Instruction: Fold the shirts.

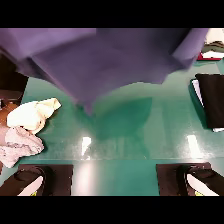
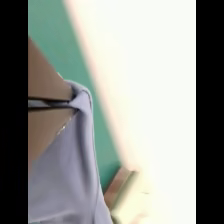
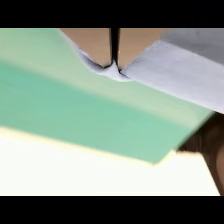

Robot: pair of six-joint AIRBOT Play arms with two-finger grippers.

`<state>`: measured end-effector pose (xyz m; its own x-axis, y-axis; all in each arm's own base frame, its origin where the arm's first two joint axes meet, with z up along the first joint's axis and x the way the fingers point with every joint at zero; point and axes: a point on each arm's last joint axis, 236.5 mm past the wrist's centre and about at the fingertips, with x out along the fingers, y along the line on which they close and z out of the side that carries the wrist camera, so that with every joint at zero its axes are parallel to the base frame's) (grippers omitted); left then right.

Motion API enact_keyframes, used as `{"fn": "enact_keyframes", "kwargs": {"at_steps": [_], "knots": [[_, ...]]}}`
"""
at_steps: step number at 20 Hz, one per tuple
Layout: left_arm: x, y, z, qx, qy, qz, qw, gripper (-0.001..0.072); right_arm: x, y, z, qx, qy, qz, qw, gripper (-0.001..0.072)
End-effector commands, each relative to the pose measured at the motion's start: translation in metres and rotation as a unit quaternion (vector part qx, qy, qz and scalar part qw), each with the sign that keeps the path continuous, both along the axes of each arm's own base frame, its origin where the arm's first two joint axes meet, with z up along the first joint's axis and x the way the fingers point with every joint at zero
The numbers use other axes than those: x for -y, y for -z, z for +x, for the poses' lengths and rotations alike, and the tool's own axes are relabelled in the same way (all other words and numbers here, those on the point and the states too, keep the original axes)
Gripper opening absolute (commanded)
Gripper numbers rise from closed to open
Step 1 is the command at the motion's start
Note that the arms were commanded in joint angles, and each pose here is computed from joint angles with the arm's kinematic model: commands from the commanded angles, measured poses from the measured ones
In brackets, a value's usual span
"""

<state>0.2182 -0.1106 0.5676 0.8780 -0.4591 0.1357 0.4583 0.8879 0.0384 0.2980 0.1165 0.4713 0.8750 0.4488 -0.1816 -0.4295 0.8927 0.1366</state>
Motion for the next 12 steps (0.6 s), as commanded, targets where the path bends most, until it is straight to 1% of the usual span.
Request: {"fn": "enact_keyframes", "kwargs": {"at_steps": [1, 4, 6, 8, 10, 12], "knots": [[-0.007, -0.054, -0.061, 0.104, 0.02, -0.053, 0.993, 0.0027, 0.034, -0.043, -0.056, 0.076, 0.057, 0.003, 0.996, 0.0017], [0.001, -0.067, -0.078, 0.124, 0.053, -0.075, 0.988, 0.0027, 0.073, -0.052, -0.066, 0.093, 0.141, -0.002, 0.986, 0.0016], [0.0, -0.06, -0.065, 0.11, 0.041, -0.064, 0.991, 0.0027, 0.095, -0.04, -0.056, 0.065, 0.183, -0.001, 0.981, 0.0016], [0.0, -0.04, -0.033, 0.075, 0.023, -0.051, 0.996, 0.0027, 0.098, -0.01, -0.035, -0.006, 0.17, 0.02, 0.985, 0.0016], [0.004, 0.0, 0.012, 0.014, 0.011, -0.037, 0.999, 0.0027, 0.097, 0.035, -0.007, -0.107, 0.13, 0.041, 0.985, 0.0016], [0.005, 0.06, 0.07, -0.078, -0.016, -0.012, 0.997, 0.0026, 0.107, 0.082, 0.023, -0.201, 0.114, 0.056, 0.971, 0.0016]]}}
